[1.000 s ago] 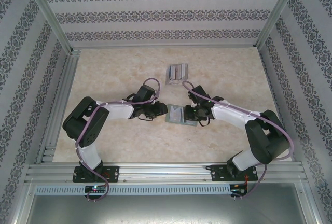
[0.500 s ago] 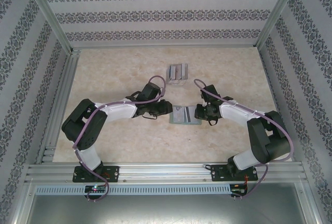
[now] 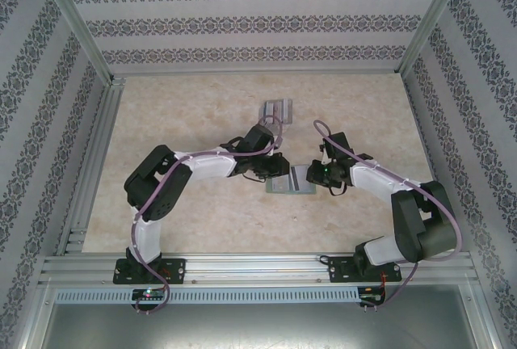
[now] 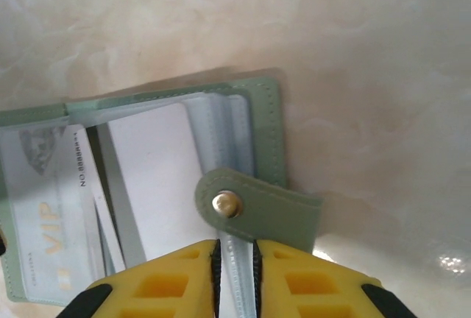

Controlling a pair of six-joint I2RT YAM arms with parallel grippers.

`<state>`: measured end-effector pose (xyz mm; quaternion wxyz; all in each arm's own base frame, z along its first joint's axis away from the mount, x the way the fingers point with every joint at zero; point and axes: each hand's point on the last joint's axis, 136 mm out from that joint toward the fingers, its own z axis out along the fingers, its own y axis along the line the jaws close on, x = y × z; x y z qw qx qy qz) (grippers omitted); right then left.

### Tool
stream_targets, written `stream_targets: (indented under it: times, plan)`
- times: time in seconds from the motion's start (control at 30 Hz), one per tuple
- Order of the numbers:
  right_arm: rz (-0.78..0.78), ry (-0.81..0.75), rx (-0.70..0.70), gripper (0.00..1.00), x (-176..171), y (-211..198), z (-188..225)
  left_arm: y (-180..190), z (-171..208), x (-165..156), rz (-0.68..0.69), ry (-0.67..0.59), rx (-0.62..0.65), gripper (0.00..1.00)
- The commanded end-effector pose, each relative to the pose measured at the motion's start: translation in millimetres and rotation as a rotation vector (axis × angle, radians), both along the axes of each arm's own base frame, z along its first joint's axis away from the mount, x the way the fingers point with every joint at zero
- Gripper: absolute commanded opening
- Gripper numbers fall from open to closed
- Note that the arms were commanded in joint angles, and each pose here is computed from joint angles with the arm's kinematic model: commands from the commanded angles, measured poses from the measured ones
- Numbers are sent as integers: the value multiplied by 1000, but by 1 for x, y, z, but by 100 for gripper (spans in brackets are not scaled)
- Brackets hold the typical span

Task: Put the credit cards into the card holder

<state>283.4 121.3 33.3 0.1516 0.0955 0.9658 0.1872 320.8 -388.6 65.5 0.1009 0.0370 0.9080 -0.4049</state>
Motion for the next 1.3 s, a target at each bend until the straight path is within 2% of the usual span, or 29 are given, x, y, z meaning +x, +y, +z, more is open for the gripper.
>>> stream_targets:
  times: [0.0, 0.33, 0.63, 0.9, 1.03, 1.27]
  plan:
    - [8, 15, 38, 21, -3, 3, -5, -17, 1, -8, -45, 33, -18, 13]
    - [28, 30, 81, 20, -1, 11, -8, -17, -27, -12, -51, 89, 37, 0]
    - [35, 51, 81, 21, -1, 12, -15, -15, -40, -14, -53, 104, 54, 0]
    - [49, 51, 141, 24, 0, 22, -8, -16, -46, -14, -49, 113, 52, 0]
    - [55, 48, 199, 25, 2, 31, -2, -16, -48, -14, -50, 116, 51, 0]
    - [60, 13, 209, 25, 4, 32, 19, -16, -47, -15, -48, 114, 49, 0]
